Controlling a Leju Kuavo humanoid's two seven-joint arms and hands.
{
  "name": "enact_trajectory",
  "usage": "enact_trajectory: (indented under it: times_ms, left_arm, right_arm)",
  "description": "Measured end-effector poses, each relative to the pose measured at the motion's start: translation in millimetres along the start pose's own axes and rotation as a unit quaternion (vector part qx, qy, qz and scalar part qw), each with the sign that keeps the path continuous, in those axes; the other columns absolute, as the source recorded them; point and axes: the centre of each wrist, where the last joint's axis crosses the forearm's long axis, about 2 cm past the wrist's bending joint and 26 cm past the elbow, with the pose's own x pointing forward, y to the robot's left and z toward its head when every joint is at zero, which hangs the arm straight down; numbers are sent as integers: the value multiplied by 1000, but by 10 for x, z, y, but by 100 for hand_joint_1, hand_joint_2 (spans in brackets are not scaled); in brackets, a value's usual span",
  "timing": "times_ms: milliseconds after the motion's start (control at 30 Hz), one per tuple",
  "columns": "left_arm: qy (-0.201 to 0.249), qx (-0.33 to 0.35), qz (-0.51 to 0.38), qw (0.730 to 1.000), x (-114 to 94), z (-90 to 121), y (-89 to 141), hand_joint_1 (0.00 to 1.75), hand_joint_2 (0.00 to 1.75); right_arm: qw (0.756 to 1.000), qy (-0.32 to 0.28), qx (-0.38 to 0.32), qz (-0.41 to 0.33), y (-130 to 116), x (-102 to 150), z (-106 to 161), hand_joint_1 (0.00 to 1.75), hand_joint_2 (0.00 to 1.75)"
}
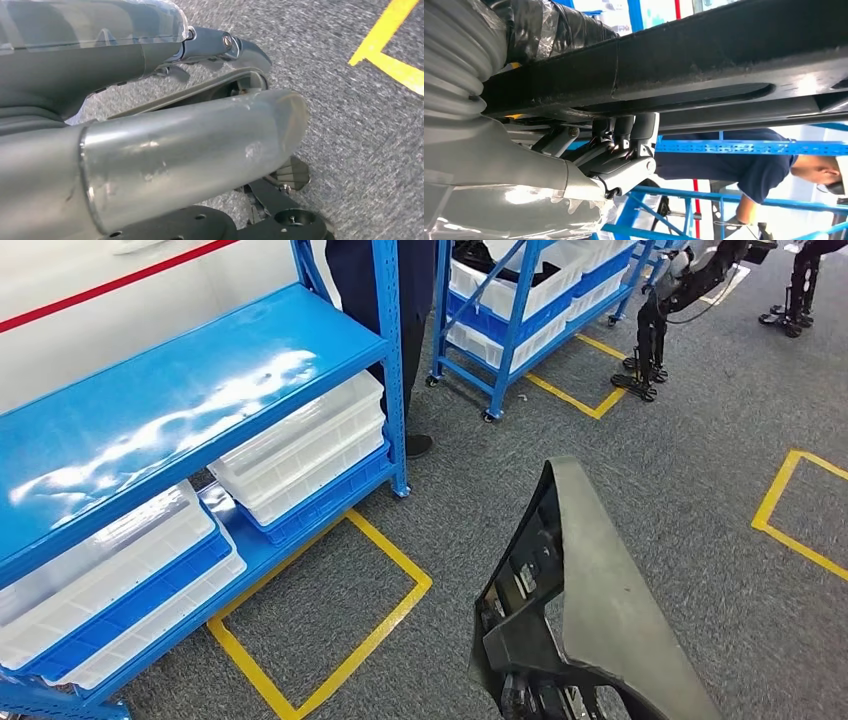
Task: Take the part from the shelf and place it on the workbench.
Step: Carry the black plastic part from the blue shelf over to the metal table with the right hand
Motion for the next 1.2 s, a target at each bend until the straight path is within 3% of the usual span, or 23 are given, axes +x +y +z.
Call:
enact_trajectory:
  times_ms: [1200]
  left_arm:
    - [14,-8,-11,1000,2,-3,6,0,0]
  right_arm:
    - [1000,14,-9,11,-35,10,35,175,175]
